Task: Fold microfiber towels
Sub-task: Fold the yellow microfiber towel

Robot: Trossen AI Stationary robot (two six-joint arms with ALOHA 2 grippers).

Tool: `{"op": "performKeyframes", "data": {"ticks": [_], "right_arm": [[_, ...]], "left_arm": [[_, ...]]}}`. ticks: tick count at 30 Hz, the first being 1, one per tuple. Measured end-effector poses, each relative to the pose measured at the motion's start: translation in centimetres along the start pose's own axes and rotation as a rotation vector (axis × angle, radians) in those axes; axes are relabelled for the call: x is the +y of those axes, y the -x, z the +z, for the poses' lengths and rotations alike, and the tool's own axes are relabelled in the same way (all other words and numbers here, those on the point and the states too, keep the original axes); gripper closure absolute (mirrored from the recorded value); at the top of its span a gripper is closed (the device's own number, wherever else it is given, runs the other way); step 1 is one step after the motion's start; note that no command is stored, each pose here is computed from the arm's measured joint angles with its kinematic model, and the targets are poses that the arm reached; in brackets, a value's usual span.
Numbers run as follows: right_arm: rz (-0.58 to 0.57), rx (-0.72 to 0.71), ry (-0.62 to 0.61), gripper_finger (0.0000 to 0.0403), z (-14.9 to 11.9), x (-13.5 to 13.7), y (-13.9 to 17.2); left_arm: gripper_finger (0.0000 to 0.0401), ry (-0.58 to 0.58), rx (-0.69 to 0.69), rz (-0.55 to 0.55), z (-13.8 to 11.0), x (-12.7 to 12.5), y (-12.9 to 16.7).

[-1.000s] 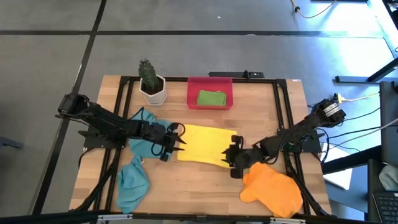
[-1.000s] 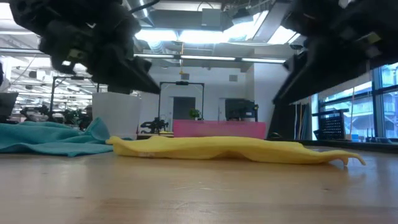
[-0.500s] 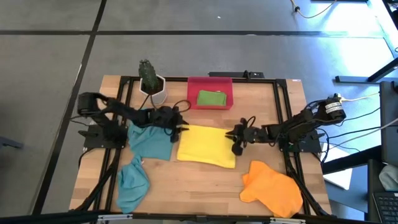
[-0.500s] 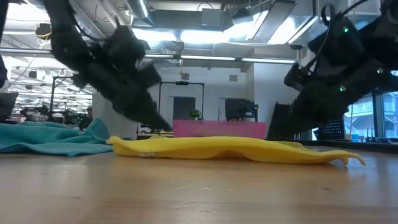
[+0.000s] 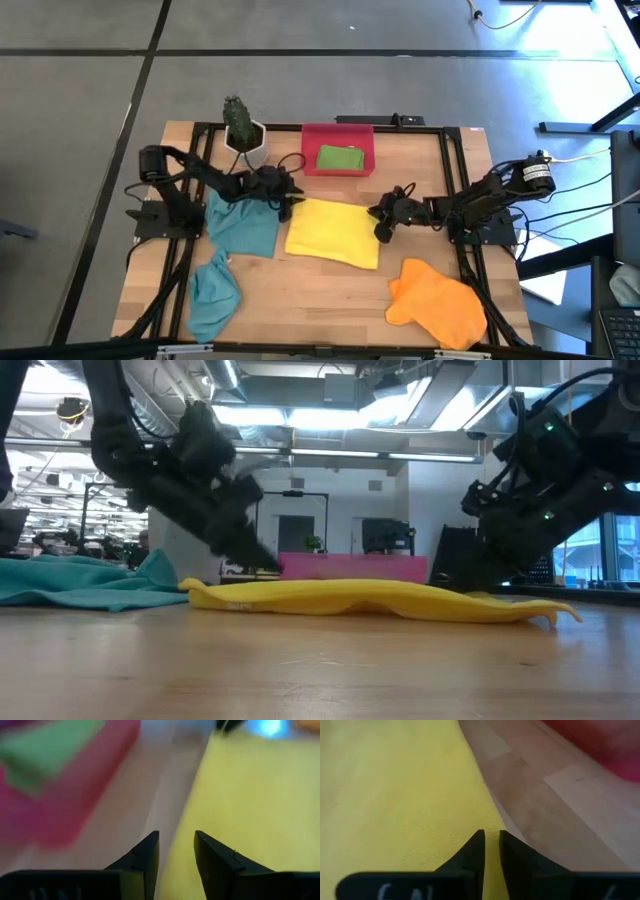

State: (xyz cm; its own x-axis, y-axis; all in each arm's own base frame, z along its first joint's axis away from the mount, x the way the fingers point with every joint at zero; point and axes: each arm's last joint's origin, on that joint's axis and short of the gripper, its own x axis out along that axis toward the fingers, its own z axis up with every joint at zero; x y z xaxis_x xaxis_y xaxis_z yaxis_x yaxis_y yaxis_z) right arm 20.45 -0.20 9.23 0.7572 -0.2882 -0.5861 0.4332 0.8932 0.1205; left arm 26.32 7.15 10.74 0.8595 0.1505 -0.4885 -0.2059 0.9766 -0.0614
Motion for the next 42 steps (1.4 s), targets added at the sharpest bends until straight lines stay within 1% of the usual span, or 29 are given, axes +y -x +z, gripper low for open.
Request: {"op": "performKeyframes", "data": {"ticks": [4,7,9,11,14,18,20,24,29,32,37,42], "right_arm": [[-0.007,-0.001,-0.007,0.0344,0.1,-0.1,0.0],[-0.007,-0.001,-0.015,0.0344,0.1,-0.1,0.0],[-0.011,-0.003,-0.028,0.0344,0.1,-0.1,0.0],[-0.031,-0.011,-0.028,0.0344,0.1,-0.2,0.0],[-0.038,-0.015,-0.028,0.0344,0.1,-0.2,0.0],[-0.043,-0.018,-0.031,0.0344,0.1,-0.2,0.0],[-0.042,-0.017,-0.032,0.0344,0.1,-0.2,0.0],[-0.040,-0.016,-0.050,0.0344,0.1,-0.2,0.0],[-0.041,-0.013,-0.050,0.0344,0.1,-0.2,0.0],[-0.041,-0.011,-0.049,0.0344,0.0,-0.2,0.0],[-0.042,-0.009,-0.048,0.0344,0.0,-0.2,0.0],[-0.040,-0.004,-0.047,0.0344,0.0,-0.3,0.0]], "left_arm": [[0.0287,-0.032,-0.061,-0.065,1.2,-1.8,0.7],[0.0287,-0.075,-0.118,-0.165,1.8,-4.3,1.0],[0.0287,-0.106,-0.136,-0.222,1.7,-6.3,1.1],[0.0287,-0.137,-0.143,-0.237,1.6,-8.1,1.0],[0.0287,-0.165,-0.154,-0.227,1.8,-10.3,0.7],[0.0287,-0.211,-0.182,-0.229,2.6,-12.4,-0.5],[0.0287,-0.223,-0.185,-0.220,3.1,-12.9,-1.4],[0.0287,-0.228,-0.141,-0.203,3.3,-13.4,-4.0],[0.0287,-0.220,-0.021,-0.236,2.2,-13.9,-7.5],[0.0287,-0.230,0.065,-0.230,1.5,-14.2,-9.1],[0.0287,-0.223,0.126,-0.222,2.0,-14.6,-9.9],[0.0287,-0.254,0.136,-0.227,2.8,-14.8,-9.2]]}}
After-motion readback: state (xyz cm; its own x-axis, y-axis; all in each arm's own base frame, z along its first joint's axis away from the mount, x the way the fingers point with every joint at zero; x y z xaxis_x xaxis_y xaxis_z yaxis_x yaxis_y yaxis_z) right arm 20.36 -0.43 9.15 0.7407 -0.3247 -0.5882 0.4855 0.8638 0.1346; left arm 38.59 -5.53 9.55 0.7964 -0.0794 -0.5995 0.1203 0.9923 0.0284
